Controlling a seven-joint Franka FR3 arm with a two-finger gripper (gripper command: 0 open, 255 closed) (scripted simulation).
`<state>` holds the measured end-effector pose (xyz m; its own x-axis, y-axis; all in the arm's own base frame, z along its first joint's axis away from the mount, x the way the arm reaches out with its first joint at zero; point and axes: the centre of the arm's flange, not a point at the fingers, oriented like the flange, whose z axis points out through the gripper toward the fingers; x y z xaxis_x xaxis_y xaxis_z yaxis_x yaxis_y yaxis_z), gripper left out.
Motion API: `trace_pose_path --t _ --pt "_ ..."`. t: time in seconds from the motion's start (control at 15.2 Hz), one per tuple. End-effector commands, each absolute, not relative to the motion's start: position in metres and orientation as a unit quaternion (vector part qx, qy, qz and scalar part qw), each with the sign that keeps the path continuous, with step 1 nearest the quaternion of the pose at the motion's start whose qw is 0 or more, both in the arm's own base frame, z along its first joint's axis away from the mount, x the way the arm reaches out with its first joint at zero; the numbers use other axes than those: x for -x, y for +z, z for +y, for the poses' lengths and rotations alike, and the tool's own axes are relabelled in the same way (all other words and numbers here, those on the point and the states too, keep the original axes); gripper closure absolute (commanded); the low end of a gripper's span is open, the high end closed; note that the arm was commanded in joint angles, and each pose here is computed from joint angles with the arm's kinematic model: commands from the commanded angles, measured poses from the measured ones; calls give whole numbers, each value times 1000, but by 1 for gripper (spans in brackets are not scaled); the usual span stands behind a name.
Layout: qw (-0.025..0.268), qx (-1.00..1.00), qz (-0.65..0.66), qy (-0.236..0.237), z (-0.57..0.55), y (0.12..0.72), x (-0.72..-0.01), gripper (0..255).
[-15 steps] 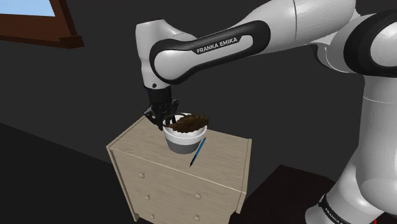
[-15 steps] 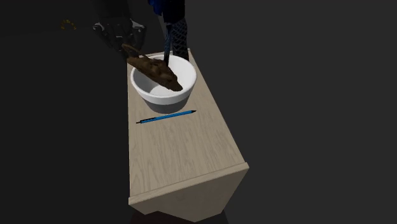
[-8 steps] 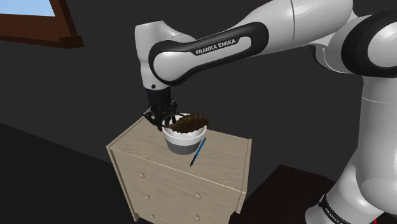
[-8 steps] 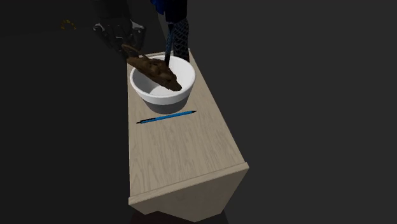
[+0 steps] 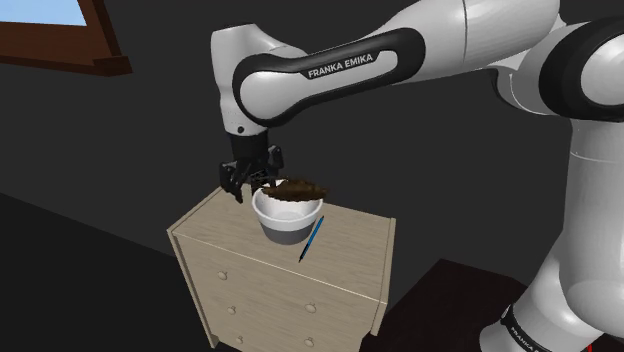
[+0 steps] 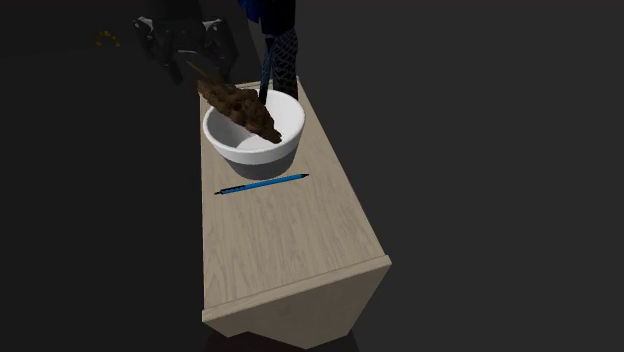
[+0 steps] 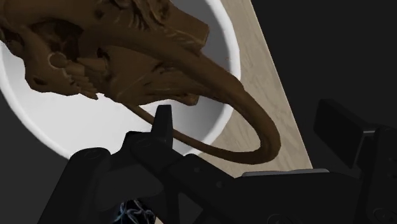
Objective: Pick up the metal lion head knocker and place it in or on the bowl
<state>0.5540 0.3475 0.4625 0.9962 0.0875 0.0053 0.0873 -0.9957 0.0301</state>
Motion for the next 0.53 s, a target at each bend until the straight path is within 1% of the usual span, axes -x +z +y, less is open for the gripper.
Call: trace_pose_path --t 0.0,0.07,0.46 --pt "19 -999 41 -1 344 485 -556 0" --pt "19 -999 41 -1 344 496 -556 0" --pt "19 -999 41 -1 344 496 -556 0"
